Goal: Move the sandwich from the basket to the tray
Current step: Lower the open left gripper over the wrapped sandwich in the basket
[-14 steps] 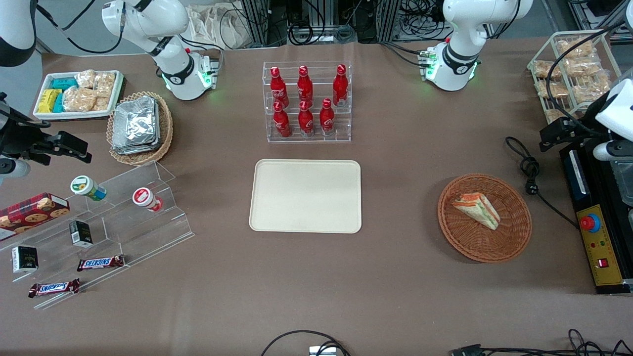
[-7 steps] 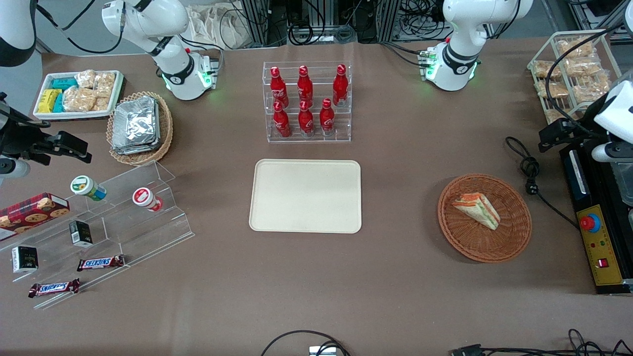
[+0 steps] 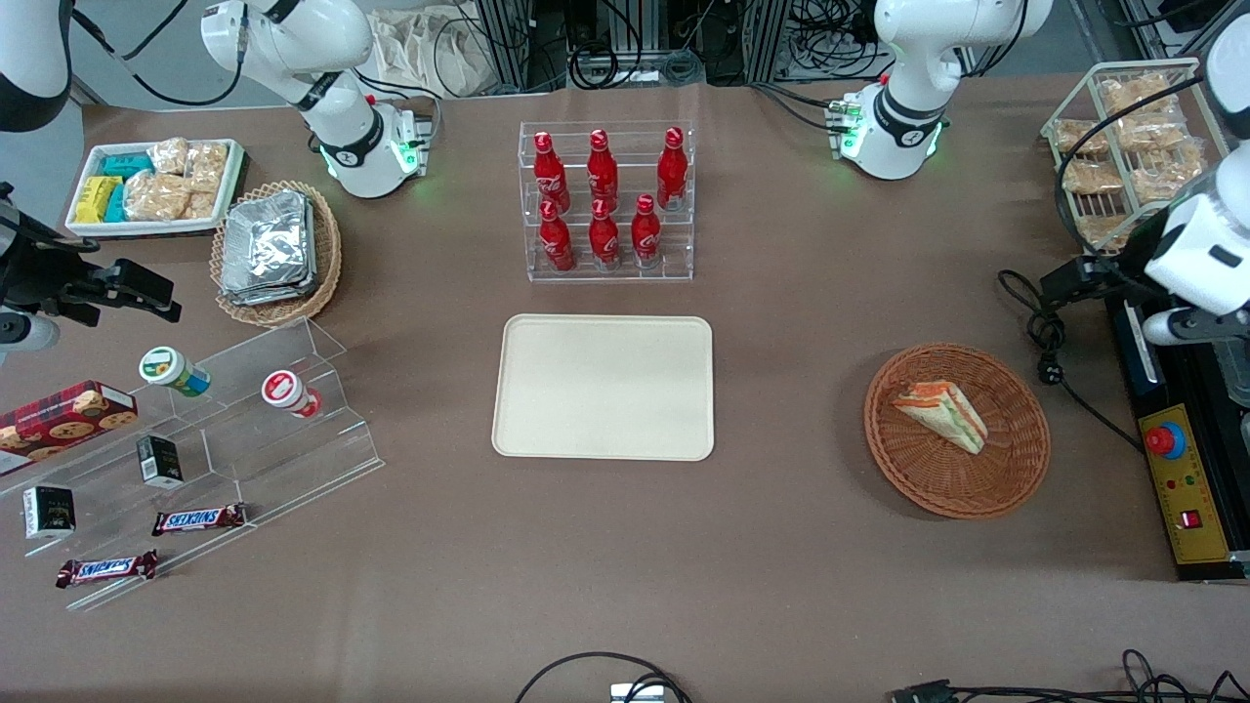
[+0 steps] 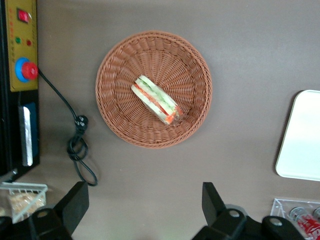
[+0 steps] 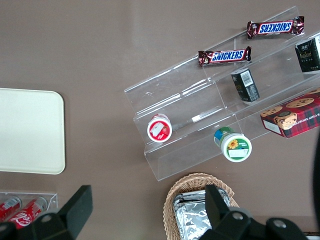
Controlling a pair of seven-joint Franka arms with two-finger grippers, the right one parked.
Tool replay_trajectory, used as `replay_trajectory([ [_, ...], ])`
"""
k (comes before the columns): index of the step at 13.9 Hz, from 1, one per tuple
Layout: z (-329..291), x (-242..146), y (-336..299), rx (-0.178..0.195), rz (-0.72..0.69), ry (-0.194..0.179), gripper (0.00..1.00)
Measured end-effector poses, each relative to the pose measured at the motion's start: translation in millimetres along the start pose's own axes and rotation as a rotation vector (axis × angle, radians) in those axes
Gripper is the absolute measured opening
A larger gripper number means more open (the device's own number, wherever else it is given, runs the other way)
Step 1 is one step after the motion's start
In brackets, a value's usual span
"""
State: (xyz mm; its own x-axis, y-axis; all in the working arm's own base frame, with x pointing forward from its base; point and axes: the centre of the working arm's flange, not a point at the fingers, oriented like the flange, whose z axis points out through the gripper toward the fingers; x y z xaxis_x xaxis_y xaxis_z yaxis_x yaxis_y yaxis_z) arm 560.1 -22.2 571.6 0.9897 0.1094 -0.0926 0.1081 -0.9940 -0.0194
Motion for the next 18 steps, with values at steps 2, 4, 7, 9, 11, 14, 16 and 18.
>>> replay_trajectory([
  [2,17.2,8.8,11.5,0.006,-0.039,-0.022,1.0],
  [4,38.1,24.5,22.8,0.007,-0.128,-0.015,1.0],
  [7,76.6,51.7,30.4,0.013,-0.302,-0.001,1.0],
  [9,97.8,58.5,41.2,0.05,-0.376,-0.004,1.0],
  [11,118.7,58.2,56.3,0.085,-0.426,0.009,1.0],
  [14,158.1,54.5,67.8,0.087,-0.476,0.026,1.0],
  [16,186.2,52.1,64.5,0.076,-0.489,0.039,1.0],
  [18,213.6,46.9,57.4,0.071,-0.522,0.043,1.0],
])
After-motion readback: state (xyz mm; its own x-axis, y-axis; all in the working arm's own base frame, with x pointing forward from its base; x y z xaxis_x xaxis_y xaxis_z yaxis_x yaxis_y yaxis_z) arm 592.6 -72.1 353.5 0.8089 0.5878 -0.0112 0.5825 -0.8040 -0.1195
